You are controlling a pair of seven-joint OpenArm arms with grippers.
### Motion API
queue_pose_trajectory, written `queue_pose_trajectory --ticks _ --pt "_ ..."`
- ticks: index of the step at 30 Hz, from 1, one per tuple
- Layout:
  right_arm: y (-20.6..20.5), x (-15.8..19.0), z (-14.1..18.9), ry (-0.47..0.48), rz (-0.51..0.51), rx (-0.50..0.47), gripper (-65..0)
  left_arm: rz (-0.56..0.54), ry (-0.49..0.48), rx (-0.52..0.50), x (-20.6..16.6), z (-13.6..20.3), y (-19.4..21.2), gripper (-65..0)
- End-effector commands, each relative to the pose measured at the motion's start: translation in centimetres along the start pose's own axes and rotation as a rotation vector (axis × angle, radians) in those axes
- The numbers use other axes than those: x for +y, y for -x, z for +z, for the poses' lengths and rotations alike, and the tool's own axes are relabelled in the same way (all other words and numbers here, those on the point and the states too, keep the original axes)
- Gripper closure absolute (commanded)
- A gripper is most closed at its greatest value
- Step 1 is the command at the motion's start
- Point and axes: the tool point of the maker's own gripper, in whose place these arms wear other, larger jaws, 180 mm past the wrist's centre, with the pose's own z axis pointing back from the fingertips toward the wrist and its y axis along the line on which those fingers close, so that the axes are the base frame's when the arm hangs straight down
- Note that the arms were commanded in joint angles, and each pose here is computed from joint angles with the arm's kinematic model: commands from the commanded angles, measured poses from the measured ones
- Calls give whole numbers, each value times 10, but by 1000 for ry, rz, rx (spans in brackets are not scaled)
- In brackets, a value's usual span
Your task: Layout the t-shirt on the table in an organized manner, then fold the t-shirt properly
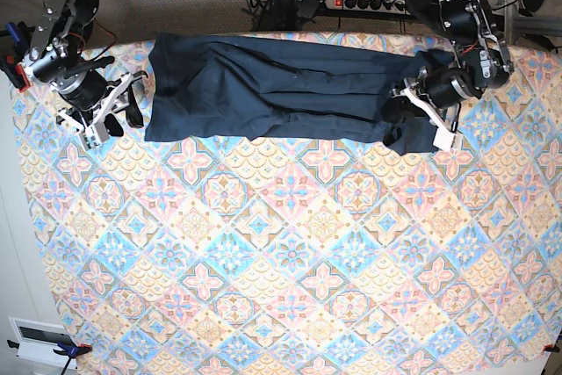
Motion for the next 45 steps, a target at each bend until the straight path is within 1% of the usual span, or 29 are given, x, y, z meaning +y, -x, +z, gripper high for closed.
queue_pose_trajectory --ticks 1,6,7,9,11,13,16,18,20,22,25,28,30,35,39,45 --pt "-12 -3 4 2 18 -43 -246 -11 15 -29 -3 2 -10 0" --pt "-12 -3 4 2 18 -43 -246 -10 28 -36 -5 3 -11 0" --pt "-12 -3 4 2 18 -43 -246 -8 39 -42 -7 4 -13 -23" --pt "-12 -3 4 2 18 -43 -246 -14 72 -63 -12 9 -21 -110" --pt "-12 -3 4 2 19 -42 -246 -25 113 -94 -19 17 -32 -215" --pt "-12 -3 4 2 19 -42 -246 -38 138 -121 -24 23 -40 -290" --pt "-11 -2 4 1 17 -41 -246 -57 173 -173 -30 39 -55 -367" --pt "-11 -2 4 1 17 -41 -246 -61 171 -205 -25 53 -66 -393" --pt "-9 -2 4 -1 16 -35 -246 -62 145 -228 -15 65 -73 -398" --pt "-7 -1 4 -3 18 -25 -246 -72 94 -226 -1 74 -77 -398" --pt "5 5 5 -17 11 8 -246 -65 -18 -183 36 87 -74 -398" --pt "7 6 5 -20 9 11 -246 -50 -106 -132 65 93 -68 -397" --pt "13 6 3 -23 -5 32 -246 -32 -140 -106 78 94 -61 -397" --pt "52 4 -5 -42 -79 162 -246 0 -164 -75 89 91 -50 -397" --pt "73 10 -14 -69 -154 202 -249 21 -147 -79 86 83 -45 -397" --pt "75 10 -29 -102 -223 209 -251 21 -165 -68 89 82 -42 -397"
